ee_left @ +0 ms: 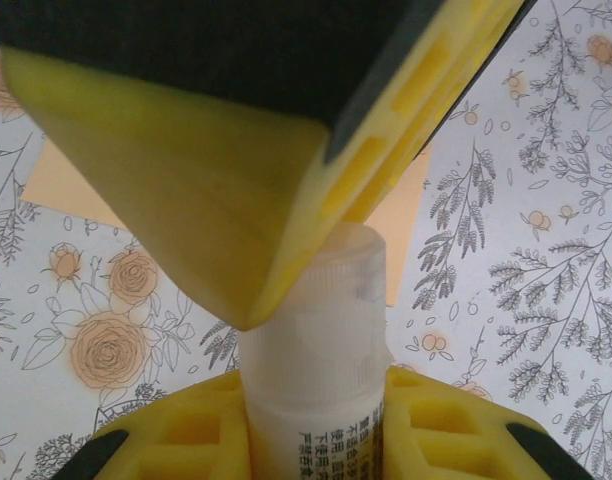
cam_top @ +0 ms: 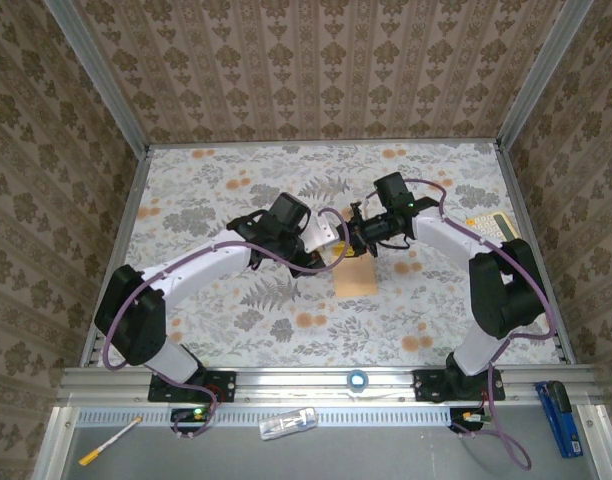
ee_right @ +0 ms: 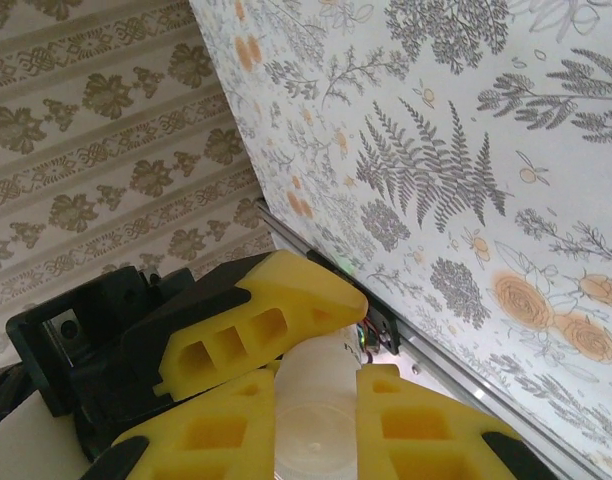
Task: Place the letter into the envelope and seal it
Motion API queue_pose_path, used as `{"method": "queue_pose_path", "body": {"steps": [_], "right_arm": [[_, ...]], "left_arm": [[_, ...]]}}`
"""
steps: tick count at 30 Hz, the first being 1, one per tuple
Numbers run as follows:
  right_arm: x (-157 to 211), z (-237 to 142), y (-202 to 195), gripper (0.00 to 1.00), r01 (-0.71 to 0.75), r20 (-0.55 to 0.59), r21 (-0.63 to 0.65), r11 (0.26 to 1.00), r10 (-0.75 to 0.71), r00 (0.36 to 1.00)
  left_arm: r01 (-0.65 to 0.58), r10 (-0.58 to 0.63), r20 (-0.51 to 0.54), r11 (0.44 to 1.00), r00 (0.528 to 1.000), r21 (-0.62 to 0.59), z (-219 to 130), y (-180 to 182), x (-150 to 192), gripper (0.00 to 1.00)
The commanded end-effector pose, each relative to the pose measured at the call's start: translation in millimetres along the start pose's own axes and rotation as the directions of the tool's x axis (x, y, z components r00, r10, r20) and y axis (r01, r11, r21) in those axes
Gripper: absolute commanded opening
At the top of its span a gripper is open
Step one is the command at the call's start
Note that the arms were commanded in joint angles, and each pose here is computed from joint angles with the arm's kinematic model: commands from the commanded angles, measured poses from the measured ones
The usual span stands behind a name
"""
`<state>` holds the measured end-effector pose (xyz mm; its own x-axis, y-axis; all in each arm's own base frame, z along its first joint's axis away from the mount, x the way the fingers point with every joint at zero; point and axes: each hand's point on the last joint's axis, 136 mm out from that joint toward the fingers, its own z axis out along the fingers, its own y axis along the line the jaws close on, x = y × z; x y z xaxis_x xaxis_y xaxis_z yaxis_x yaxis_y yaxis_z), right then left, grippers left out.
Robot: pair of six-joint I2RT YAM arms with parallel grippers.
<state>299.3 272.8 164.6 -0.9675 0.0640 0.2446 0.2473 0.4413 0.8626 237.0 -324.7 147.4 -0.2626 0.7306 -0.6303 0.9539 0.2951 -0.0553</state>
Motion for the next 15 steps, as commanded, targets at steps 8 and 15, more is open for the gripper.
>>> {"method": "queue_pose_path", "body": {"steps": [8,15], "right_arm": [[51,33,4,0.22,0.064,-0.214,0.081,0.995,-0.045,0.976],[23,11,7,0.43,0.071,-0.127,0.079,0.994,-0.061,0.990]], "left_arm": [[-0.018,0.079,0.493,0.992,0.866,-0.128,-45,27,-114,0.00],[0.185,-0.105,0.427,0.971,0.898,-0.153,-33,53,-62,0.00]]}}
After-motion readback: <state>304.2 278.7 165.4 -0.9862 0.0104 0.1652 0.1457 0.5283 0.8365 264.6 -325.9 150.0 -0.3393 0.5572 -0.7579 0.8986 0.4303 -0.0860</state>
